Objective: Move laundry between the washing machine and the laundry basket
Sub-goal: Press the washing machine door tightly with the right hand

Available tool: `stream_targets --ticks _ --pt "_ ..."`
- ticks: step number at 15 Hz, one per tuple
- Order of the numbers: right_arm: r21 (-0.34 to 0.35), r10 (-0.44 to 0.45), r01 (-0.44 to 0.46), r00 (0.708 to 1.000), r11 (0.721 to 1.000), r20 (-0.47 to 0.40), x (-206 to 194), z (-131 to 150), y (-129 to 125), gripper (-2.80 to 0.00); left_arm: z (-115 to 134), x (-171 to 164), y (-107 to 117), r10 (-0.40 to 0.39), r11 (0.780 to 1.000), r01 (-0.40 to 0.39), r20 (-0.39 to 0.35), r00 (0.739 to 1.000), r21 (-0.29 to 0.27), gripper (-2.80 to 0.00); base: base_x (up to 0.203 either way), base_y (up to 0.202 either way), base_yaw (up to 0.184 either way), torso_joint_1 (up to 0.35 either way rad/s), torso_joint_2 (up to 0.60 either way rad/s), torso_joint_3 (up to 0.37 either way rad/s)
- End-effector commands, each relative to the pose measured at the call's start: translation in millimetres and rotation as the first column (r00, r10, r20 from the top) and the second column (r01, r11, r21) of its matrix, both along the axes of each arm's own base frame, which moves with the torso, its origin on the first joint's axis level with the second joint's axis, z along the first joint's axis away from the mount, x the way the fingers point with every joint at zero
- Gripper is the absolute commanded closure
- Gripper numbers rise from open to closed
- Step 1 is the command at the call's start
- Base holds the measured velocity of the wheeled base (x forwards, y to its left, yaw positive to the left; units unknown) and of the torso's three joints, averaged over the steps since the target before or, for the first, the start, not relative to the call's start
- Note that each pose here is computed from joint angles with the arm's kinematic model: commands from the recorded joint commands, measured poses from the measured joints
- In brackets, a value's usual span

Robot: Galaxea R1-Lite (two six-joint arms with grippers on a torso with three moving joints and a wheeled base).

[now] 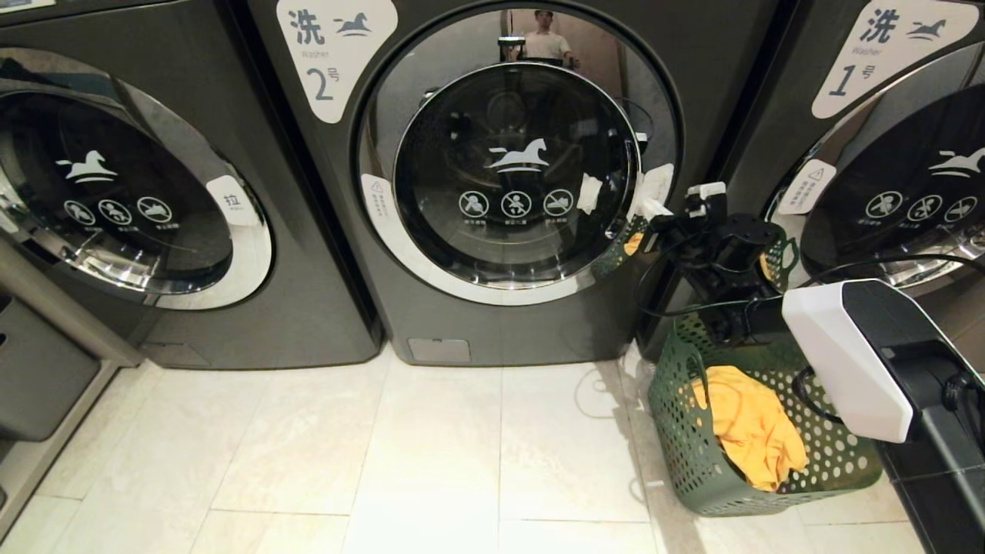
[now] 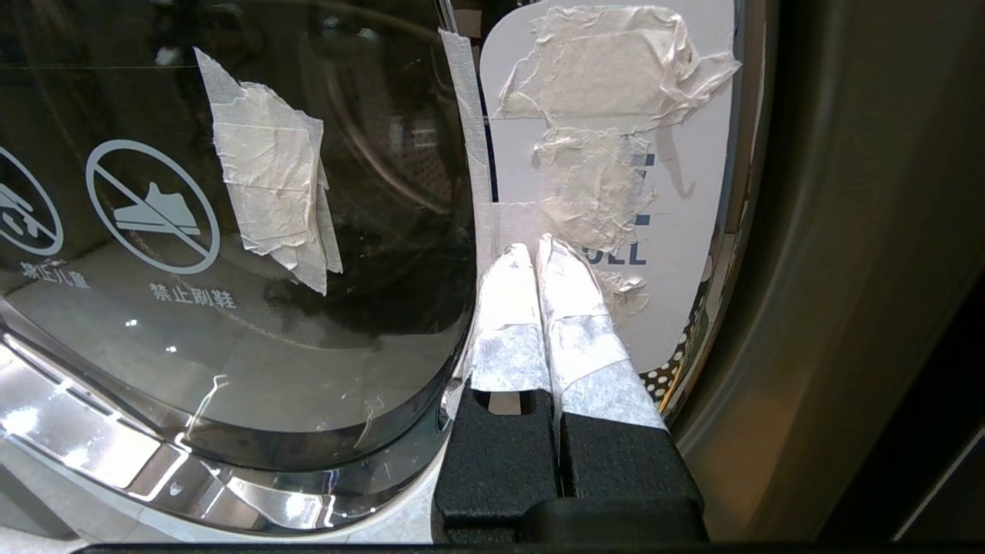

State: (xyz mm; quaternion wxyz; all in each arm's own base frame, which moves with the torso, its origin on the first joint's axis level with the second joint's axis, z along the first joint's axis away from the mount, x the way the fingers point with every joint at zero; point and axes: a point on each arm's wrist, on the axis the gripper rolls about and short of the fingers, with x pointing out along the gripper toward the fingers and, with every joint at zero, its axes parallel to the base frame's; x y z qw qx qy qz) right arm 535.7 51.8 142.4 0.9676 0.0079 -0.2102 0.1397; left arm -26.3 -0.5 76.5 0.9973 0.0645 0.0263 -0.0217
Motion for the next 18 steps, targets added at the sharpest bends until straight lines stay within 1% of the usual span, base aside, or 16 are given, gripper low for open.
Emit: stream_targets --ticks 1,6,10,18 --pt "0.003 0.002 -0.002 1.0 1.0 0.011 -1.1 3.8 0.2 0.0 0.0 0.0 0.0 0.0 1.0 0.0 0.0 1.0 0.001 0.0 0.0 0.0 0.0 0.0 0.0 0.0" --pt "0.004 -0.002 0.002 1.0 1.0 -0.009 1.5 -5.8 -1.3 0.0 0.0 0.0 0.0 0.0 1.0 0.0 0.0 1.0 -0.003 0.0 0.0 0.0 0.0 0.0 0.0 0.0" --pt "0.004 -0.002 0.002 1.0 1.0 -0.004 1.0 -3.9 -1.4 0.0 0.3 0.3 0.1 0.004 1.0 -0.004 0.007 1.0 -0.011 0.0 0.0 0.0 0.0 0.003 0.0 -0.111" --pt "0.006 -0.001 0.001 1.0 1.0 0.0 0.4 -1.6 -1.4 0.0 0.3 0.3 0.1 0.004 1.0 -0.004 0.007 1.0 -0.012 0.0 0.0 0.0 0.0 0.001 0.0 -0.027"
